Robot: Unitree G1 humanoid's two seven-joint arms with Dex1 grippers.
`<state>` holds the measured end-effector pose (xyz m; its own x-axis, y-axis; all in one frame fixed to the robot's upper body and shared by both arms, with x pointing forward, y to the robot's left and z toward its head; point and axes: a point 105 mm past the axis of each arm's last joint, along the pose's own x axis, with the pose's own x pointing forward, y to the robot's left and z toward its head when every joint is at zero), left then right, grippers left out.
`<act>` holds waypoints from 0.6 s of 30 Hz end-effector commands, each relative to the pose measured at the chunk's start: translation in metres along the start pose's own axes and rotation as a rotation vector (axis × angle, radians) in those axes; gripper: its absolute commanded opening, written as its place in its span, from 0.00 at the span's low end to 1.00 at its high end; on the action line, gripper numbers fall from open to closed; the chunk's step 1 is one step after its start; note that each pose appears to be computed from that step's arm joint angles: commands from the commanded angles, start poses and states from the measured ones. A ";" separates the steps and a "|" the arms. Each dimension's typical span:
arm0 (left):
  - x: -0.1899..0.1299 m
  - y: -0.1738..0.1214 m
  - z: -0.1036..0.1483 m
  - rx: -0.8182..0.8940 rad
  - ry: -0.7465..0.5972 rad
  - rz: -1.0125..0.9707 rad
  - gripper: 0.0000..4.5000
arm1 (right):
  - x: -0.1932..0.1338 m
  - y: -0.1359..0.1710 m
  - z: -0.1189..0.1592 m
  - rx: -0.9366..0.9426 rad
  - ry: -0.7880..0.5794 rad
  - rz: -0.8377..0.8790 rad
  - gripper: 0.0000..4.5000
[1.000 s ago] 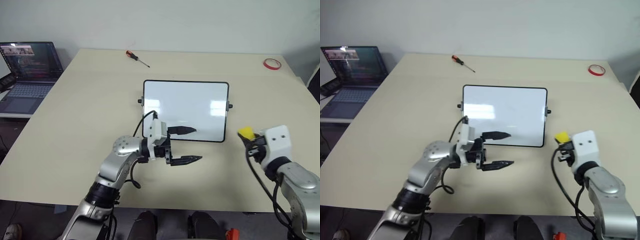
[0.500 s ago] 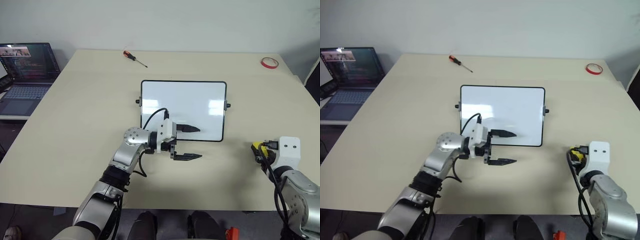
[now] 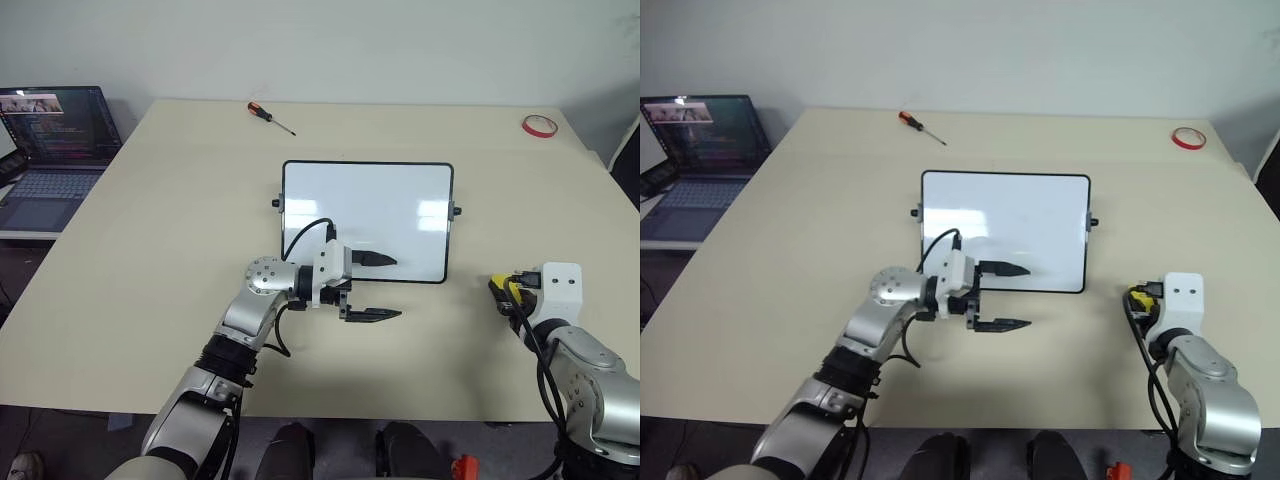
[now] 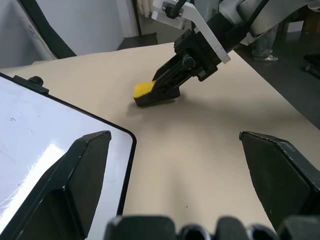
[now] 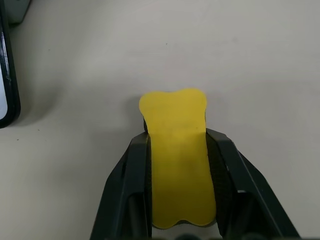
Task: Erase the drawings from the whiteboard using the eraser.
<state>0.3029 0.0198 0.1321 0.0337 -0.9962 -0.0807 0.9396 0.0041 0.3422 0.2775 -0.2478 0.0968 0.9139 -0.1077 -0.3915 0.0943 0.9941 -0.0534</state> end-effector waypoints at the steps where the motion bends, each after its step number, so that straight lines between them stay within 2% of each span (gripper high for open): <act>1: 0.002 0.000 0.012 0.048 -0.018 -0.004 1.00 | -0.002 -0.006 0.007 -0.019 -0.031 -0.025 0.26; 5: 0.001 -0.001 0.013 0.049 -0.016 -0.004 1.00 | -0.001 -0.006 0.006 -0.018 -0.027 -0.023 0.26; 7: 0.002 0.000 0.013 0.050 -0.015 -0.003 1.00 | 0.000 -0.006 0.006 -0.020 -0.024 -0.022 0.41; 9: 0.002 0.001 0.014 0.052 -0.014 -0.003 1.00 | 0.000 -0.006 0.006 -0.021 -0.023 -0.021 0.52; 15: 0.002 0.001 0.014 0.055 -0.011 -0.004 1.00 | 0.001 -0.008 0.007 -0.030 -0.029 -0.025 1.00; 18: 0.001 0.000 0.015 0.054 -0.011 -0.006 1.00 | 0.000 -0.009 0.009 -0.028 -0.041 -0.032 1.00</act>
<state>0.3013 0.0202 0.1336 0.0364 -0.9954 -0.0888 0.9379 0.0034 0.3470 0.2788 -0.2549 0.0965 0.9104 -0.1333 -0.3916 0.1098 0.9906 -0.0818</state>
